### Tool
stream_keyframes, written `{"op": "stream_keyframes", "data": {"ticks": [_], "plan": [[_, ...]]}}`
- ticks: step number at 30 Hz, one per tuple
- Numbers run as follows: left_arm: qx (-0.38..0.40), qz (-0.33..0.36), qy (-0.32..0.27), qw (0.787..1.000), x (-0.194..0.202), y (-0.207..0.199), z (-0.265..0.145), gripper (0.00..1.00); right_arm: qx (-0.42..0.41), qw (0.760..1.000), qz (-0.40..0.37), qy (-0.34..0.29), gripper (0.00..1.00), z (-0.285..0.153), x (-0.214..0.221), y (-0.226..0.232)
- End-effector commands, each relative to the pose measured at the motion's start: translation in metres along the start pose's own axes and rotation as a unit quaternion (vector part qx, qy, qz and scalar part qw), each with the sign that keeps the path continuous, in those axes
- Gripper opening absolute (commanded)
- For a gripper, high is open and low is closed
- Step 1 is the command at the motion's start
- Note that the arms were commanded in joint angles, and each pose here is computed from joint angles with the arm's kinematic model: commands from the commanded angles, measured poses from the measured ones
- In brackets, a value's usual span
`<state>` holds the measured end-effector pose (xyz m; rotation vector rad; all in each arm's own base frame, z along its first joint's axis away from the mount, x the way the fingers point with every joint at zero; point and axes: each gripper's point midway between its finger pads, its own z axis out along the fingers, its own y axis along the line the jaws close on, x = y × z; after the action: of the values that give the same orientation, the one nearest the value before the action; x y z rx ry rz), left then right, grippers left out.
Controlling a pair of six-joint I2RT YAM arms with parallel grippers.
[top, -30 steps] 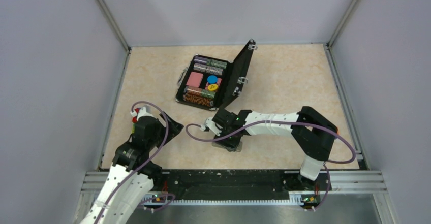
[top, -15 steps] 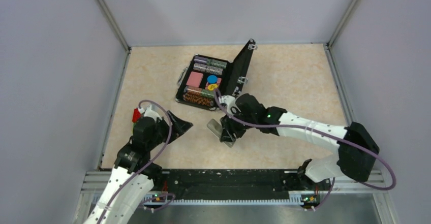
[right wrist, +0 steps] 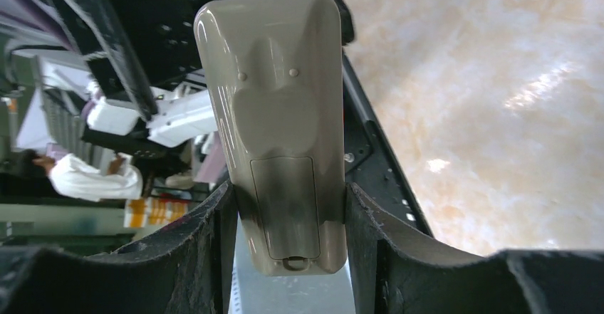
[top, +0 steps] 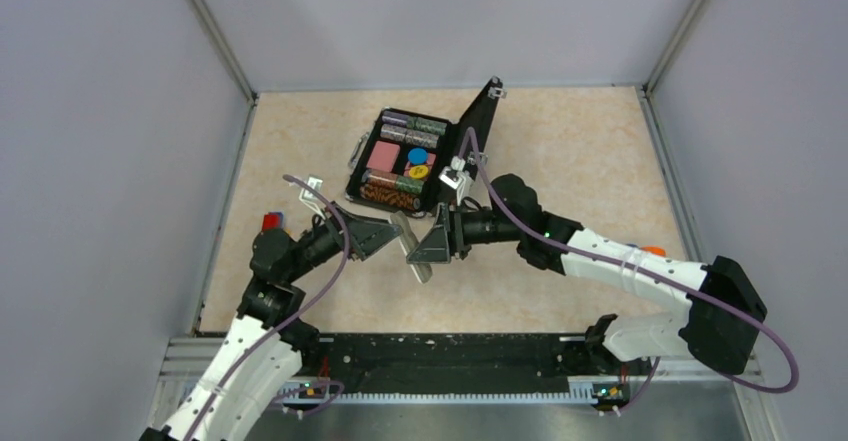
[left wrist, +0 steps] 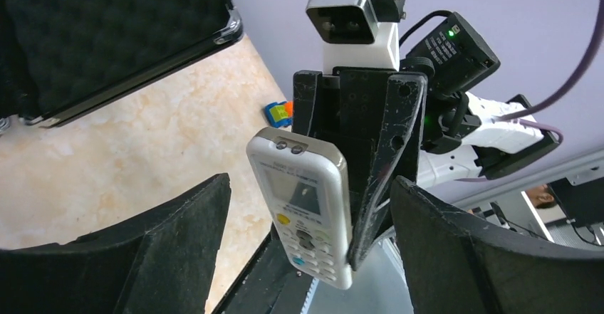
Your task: Load the batteries into the remote control
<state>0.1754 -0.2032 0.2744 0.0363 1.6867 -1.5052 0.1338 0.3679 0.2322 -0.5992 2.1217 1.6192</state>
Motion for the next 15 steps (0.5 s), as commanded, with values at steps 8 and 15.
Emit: {"op": "stream_keyframes", "data": {"ticks": [8, 15], "plan": [[0.091, 0.002, 0.010, 0.996, -0.006, -0.034, 0.014, 0.81, -0.118, 0.992, 0.026, -0.029, 0.32, -0.006, -0.025, 0.057], [0.086, -0.014, 0.015, 0.996, -0.004, -0.031, 0.018, 0.09, -0.085, 0.995, 0.054, -0.018, 0.32, 0.002, -0.019, 0.039]]}}
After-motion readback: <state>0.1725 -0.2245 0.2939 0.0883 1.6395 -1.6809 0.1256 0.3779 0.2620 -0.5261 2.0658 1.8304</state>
